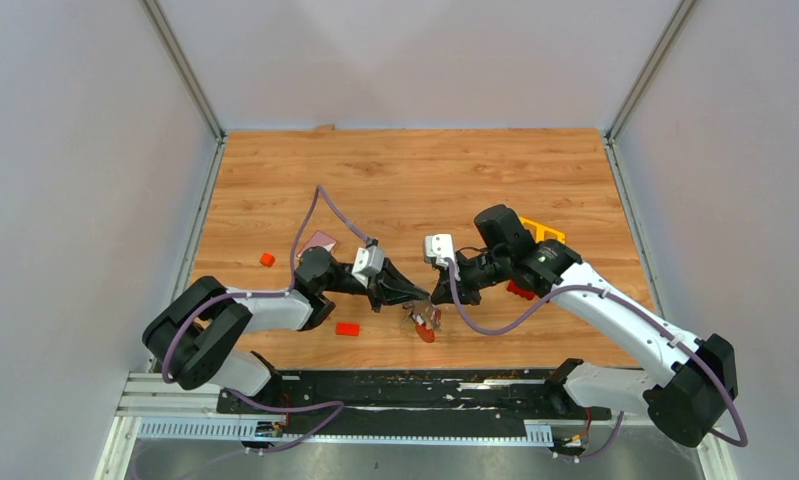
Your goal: Put the keys on the keyring
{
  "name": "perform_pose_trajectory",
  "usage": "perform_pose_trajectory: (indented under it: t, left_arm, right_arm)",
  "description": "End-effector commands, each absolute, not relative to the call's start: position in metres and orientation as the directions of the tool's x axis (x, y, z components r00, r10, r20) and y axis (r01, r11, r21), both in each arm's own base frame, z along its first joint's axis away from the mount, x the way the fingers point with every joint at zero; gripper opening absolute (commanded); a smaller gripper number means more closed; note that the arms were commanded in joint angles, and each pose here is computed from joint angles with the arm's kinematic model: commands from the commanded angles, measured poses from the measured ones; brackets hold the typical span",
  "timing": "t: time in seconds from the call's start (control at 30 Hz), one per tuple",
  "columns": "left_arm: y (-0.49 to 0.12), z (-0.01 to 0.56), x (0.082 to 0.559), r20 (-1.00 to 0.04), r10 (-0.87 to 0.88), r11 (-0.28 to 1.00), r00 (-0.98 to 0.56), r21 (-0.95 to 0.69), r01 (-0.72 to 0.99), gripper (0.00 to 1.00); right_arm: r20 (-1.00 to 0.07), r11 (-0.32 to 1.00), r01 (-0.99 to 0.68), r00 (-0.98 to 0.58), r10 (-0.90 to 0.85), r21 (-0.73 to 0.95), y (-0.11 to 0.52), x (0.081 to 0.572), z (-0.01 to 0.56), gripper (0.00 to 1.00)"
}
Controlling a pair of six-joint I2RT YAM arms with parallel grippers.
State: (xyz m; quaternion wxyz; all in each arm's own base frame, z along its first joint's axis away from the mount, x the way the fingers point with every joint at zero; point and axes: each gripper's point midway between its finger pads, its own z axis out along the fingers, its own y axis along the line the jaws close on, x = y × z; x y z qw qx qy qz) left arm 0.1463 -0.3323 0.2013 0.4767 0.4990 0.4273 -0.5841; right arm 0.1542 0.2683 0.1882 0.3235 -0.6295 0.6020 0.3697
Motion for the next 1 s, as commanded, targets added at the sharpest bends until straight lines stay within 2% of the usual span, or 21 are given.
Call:
perform_pose_trajectory:
  t: [0.0, 0.3, 0.57, 0.97]
  left_arm:
    - [-0.333, 0.212, 0.148, -0.985, -0.172, -0.174, 0.016, 0.046, 0.984, 0.0]
    - [-0.337, 0.184, 0.163, -1.0, -0.025, -0.147, 0.001, 0.005, 0.989, 0.0]
    - [-0.337, 0.163, 0.176, -0.995, 0.101, -0.116, 0.016, 0.004, 0.993, 0.0]
    - [-0.338, 0.164, 0.179, -0.995, 0.103, -0.102, 0.009, -0.001, 0.995, 0.0]
  right_arm:
    - [-0.867, -0.038, -0.997, 0.081, -0.492, -0.071, 0.27, 0.168, 0.205, 0.0]
    - [-0.804, 0.008, -0.979, 0.161, -0.572, -0.202, 0.255, 0.184, 0.217, 0.0]
    - [-0.75, 0.015, -0.973, 0.169, -0.639, -0.232, 0.255, 0.184, 0.217, 0.0]
    - [-0.73, 0.012, -0.974, 0.16, -0.664, -0.225, 0.268, 0.188, 0.214, 0.0]
